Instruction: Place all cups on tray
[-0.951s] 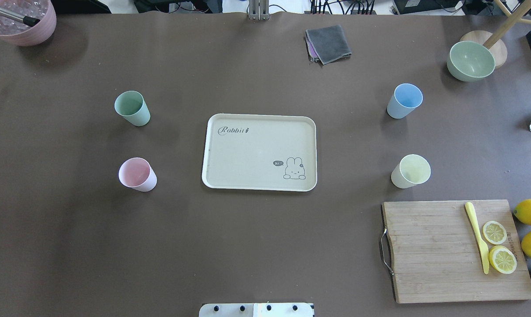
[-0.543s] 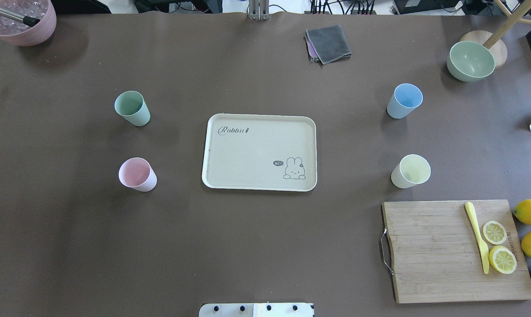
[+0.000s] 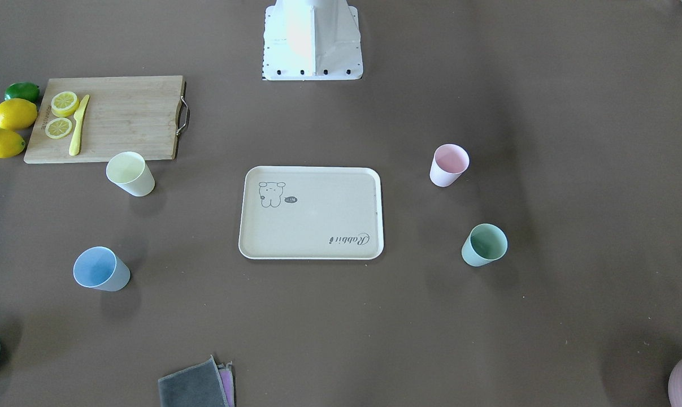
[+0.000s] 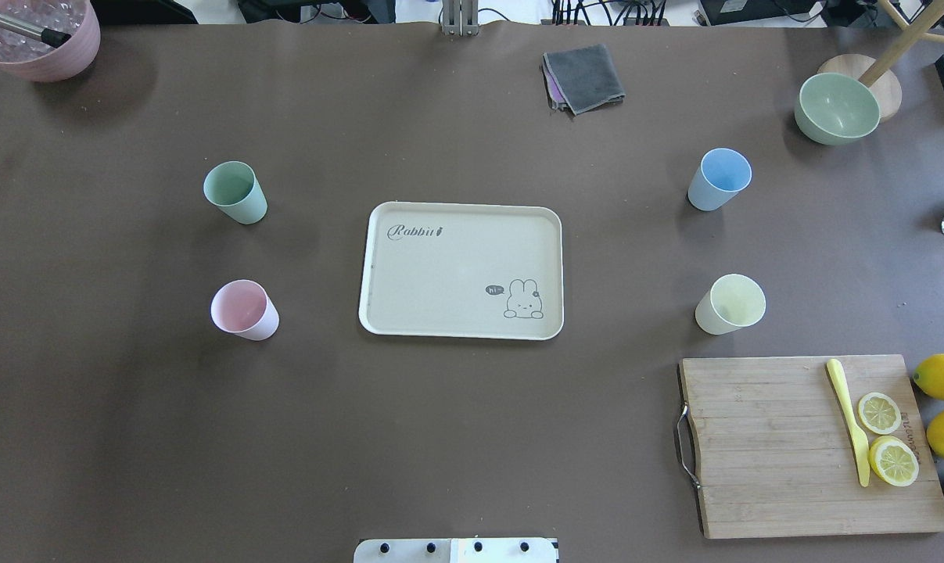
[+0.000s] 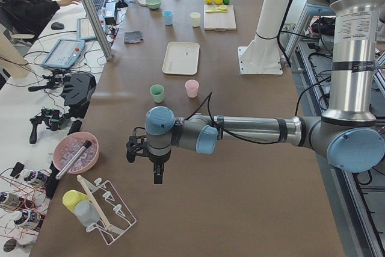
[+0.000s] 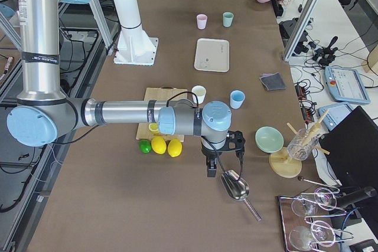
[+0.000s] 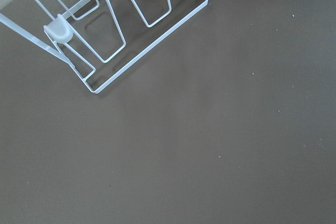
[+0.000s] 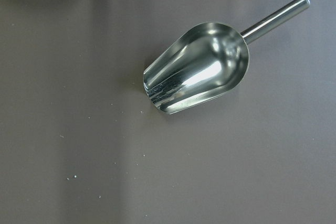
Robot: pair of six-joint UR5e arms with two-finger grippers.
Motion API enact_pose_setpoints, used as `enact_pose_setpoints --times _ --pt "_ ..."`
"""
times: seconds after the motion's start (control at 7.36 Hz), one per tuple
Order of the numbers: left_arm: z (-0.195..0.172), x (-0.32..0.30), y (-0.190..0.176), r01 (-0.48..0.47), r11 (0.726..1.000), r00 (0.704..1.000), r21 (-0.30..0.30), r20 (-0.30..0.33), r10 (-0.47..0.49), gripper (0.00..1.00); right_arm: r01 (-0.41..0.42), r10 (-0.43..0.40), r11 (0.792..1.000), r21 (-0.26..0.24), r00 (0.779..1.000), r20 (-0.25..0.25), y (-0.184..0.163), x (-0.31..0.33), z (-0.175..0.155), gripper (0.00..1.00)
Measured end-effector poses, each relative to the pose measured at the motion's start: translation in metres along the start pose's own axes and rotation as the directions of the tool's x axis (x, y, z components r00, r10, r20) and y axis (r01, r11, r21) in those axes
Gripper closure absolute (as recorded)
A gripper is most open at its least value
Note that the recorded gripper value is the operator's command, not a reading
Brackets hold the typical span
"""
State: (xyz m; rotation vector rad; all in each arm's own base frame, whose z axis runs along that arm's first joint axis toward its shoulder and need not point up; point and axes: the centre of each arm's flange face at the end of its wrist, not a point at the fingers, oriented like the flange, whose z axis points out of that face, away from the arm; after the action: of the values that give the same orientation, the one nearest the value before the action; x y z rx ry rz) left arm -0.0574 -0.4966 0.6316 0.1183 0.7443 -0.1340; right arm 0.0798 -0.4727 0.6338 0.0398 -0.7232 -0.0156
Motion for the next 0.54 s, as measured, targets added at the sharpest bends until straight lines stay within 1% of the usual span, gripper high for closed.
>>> enact_pose_setpoints --times 0.14,0.27,0.41,0.54 --pt "-0.003 0.006 -0.002 -0.013 1.000 1.000 0.005 -0.026 0.013 0.02 0.009 -0.009 1.000 0.008 1.000 0.001 -0.003 -0.005 -0.004 0.00" --pt "-0.010 0.019 -0.006 -0.037 0.999 0.997 0.014 -0.066 0.038 0.02 0.036 -0.036 0.999 0.018 0.999 0.000 -0.011 -0.017 -0.009 0.00" --pt "-0.014 0.044 -0.010 -0.091 0.995 0.991 0.034 -0.099 0.094 0.02 0.075 -0.075 0.997 0.018 0.997 -0.009 -0.020 -0.036 -0.009 0.00" --pt "-0.007 0.077 -0.011 -0.166 0.985 0.977 0.049 -0.126 0.171 0.02 0.111 -0.111 0.994 0.013 0.994 -0.016 -0.028 -0.055 -0.006 0.00"
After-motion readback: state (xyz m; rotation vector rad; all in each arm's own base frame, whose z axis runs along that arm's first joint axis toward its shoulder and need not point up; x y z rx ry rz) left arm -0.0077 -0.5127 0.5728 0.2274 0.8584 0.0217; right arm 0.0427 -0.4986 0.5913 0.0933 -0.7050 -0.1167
